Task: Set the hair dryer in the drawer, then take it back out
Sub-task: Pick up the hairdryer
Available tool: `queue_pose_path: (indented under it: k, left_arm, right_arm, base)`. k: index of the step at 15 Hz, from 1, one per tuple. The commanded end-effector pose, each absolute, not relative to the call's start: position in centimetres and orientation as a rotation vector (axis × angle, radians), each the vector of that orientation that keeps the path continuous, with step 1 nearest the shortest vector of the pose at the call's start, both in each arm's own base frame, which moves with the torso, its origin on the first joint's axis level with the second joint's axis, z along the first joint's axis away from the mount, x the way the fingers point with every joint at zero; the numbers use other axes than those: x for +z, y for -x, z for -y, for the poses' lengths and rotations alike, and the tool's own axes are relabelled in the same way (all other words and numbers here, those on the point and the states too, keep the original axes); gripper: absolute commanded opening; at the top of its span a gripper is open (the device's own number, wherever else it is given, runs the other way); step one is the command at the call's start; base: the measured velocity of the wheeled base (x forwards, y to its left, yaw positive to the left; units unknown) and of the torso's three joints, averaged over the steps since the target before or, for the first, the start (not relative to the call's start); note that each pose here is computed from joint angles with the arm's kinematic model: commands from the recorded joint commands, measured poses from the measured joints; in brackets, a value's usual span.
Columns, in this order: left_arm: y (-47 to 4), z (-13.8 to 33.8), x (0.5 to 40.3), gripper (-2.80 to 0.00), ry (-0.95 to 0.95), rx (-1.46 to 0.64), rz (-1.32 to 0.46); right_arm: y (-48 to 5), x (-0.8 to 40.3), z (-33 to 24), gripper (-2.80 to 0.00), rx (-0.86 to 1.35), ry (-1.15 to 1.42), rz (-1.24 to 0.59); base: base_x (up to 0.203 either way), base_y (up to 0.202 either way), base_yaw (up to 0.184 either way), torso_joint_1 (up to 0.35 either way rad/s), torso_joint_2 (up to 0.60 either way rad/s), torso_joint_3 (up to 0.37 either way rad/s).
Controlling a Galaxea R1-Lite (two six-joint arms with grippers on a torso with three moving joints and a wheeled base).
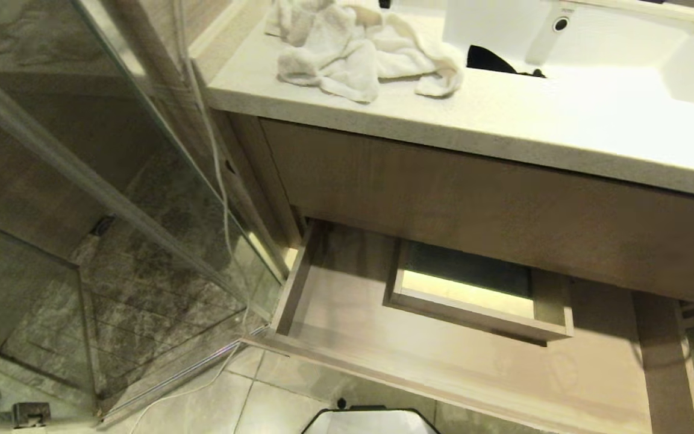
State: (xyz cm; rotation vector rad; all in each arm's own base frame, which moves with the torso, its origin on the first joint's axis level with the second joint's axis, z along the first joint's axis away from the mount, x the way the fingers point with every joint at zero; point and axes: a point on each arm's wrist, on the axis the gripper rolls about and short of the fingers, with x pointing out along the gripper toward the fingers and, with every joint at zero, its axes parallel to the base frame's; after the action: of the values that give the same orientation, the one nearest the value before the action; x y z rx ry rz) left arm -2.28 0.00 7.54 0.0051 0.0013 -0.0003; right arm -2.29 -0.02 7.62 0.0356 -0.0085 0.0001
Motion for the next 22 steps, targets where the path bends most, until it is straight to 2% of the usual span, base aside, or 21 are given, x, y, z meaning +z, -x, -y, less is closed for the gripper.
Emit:
queue_pose_path:
  k: [1, 14, 22]
  left_arm:
    - [2.27, 0.00, 7.49, -2.80, -0.005, 0.000, -0.003]
    - [2.27, 0.00, 7.49, -2.80, -0.005, 0.000, -0.003]
    - [2.27, 0.00, 7.49, -2.80, -0.005, 0.000, -0.003]
  right_arm:
    - [2.28, 7.56, 0.03, -2.80, 0.000, -0.037, 0.006]
    - [2.28, 7.56, 0.02, -2.80, 0.002, -0.040, 0.006]
    - [2.28, 7.56, 0.02, -2.80, 0.002, -0.040, 0.006]
  base:
    - [0.001, -0.005, 0.142, 0.115, -0.21, -0.095]
    - [0.001, -0.001, 0.013, 0.011, -0.02, -0.009]
    - [-0.003, 0.017, -0.144, 0.003, 0.00, 0.001]
